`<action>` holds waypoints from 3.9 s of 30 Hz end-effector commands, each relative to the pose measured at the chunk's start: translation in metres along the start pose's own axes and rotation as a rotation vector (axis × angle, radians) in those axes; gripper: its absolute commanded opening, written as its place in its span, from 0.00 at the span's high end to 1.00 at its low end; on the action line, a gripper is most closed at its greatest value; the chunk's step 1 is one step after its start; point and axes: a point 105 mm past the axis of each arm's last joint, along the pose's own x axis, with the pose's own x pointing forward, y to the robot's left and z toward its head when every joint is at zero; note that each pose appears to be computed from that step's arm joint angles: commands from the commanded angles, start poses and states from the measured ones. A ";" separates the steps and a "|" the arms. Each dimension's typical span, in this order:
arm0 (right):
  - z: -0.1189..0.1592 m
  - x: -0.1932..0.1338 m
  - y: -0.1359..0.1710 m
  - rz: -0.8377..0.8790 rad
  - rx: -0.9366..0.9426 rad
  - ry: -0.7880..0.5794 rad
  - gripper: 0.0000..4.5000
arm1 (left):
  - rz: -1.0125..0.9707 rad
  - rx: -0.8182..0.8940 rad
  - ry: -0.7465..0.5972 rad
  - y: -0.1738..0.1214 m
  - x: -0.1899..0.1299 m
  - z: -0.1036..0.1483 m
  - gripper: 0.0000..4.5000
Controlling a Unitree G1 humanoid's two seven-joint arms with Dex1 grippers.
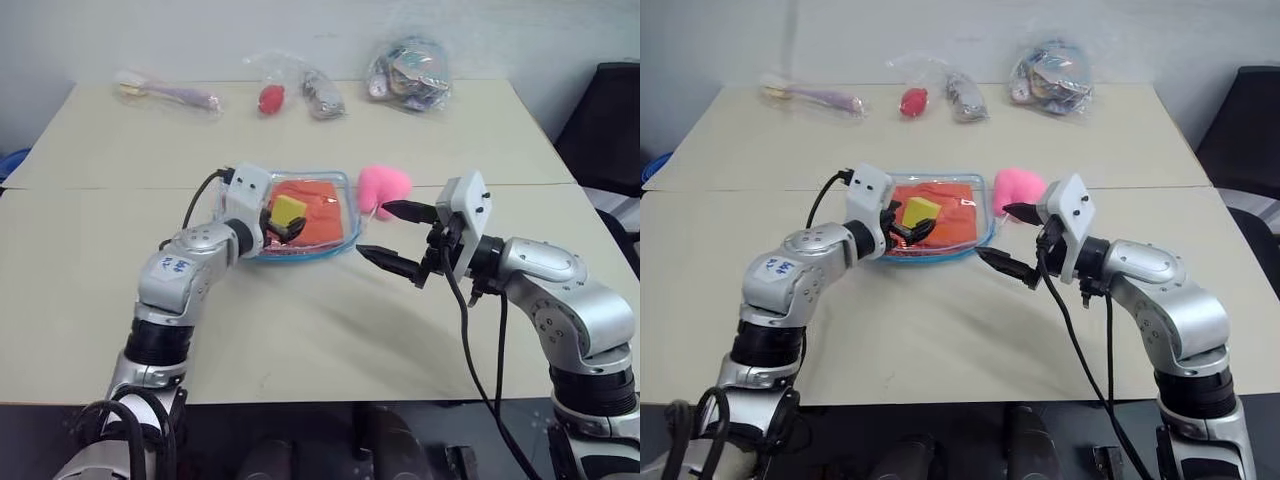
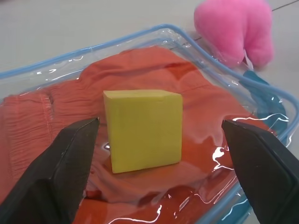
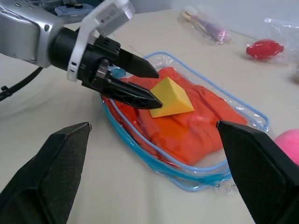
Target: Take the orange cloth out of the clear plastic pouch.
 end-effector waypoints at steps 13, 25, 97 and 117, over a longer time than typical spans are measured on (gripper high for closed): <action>0.012 -0.005 0.008 0.042 -0.035 -0.051 0.00 | 0.102 0.024 -0.012 0.004 0.022 0.000 0.10; 0.008 -0.005 0.021 0.152 -0.033 -0.021 0.00 | 0.331 -0.031 -0.143 0.062 -0.027 0.023 0.52; 0.006 -0.016 0.028 0.299 -0.084 0.041 0.00 | -0.301 1.081 0.030 0.062 -0.073 -0.034 1.00; -0.016 -0.047 0.017 0.290 -0.107 0.157 0.00 | -0.411 1.232 -0.010 0.043 -0.146 -0.059 1.00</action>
